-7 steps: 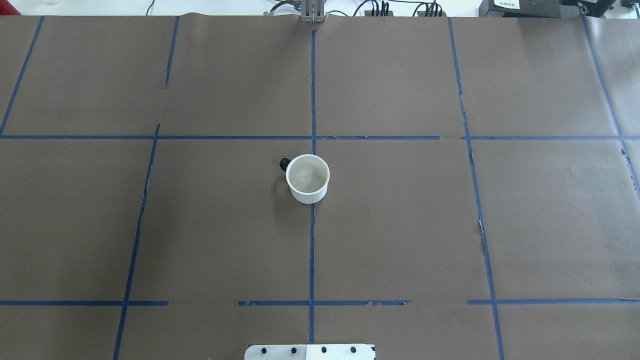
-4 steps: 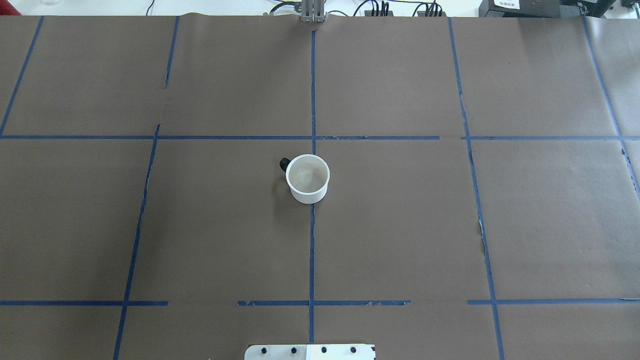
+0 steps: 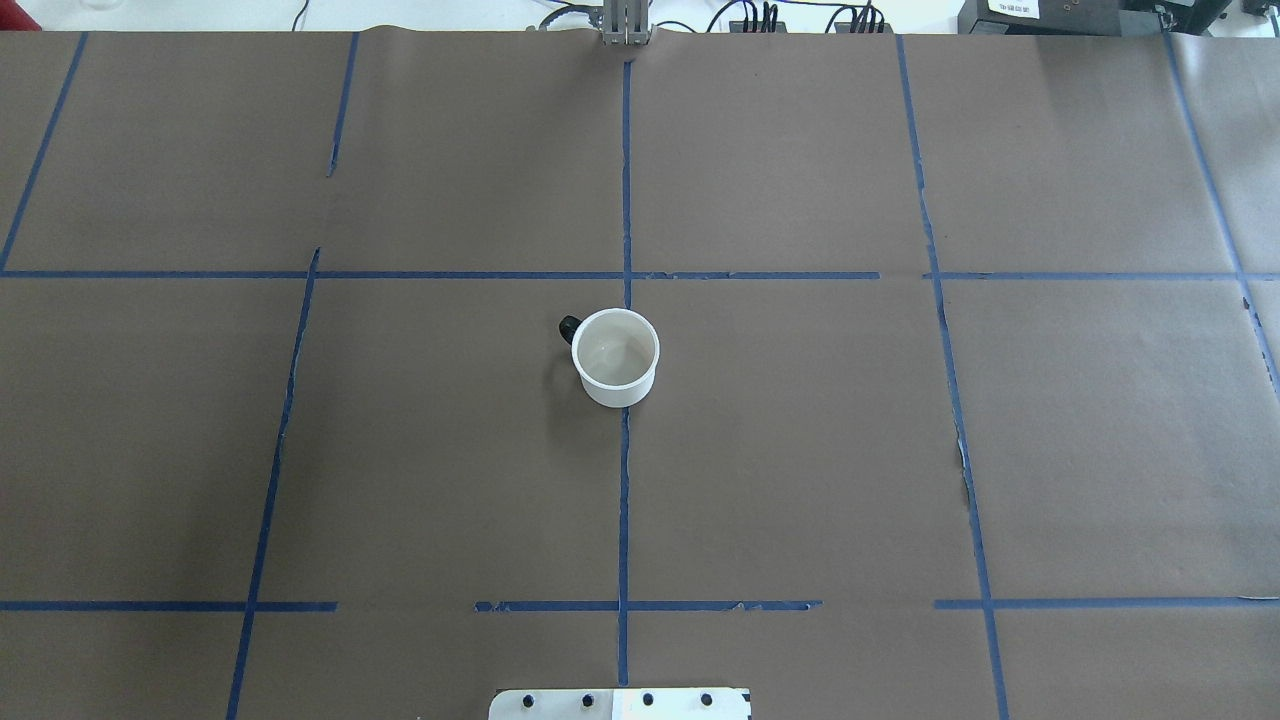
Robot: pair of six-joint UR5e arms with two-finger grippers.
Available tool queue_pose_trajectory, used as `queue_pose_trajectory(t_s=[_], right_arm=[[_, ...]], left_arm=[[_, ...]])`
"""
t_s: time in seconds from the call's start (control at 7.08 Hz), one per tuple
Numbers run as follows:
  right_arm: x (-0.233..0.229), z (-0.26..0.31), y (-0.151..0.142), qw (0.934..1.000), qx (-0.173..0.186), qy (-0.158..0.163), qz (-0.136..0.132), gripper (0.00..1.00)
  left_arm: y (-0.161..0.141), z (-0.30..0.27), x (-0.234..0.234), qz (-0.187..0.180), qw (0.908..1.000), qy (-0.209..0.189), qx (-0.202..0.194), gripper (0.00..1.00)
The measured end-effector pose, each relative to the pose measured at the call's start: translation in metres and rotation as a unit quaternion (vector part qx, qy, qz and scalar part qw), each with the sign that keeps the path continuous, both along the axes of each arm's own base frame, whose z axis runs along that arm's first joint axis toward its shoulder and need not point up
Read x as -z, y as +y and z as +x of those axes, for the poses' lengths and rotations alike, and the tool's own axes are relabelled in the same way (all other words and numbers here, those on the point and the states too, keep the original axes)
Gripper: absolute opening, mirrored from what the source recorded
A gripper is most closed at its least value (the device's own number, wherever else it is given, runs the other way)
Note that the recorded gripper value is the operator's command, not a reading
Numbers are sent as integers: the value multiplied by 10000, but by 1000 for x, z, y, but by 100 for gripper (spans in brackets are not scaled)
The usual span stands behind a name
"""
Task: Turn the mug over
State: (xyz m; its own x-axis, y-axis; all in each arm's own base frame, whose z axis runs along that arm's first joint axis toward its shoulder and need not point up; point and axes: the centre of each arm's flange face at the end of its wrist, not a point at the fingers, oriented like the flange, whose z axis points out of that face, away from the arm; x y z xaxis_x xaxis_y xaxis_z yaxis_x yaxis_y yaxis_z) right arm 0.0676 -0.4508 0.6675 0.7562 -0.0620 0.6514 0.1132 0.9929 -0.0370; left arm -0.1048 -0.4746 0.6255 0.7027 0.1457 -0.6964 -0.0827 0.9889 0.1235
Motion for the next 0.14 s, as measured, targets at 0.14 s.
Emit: queue_pose_trajectory(t_s=[0.14], right_arm=[[0,0,0,10000,0,0,0,100]], left_arm=[[-1,0,-2,-19,10000,-5,-2,100]])
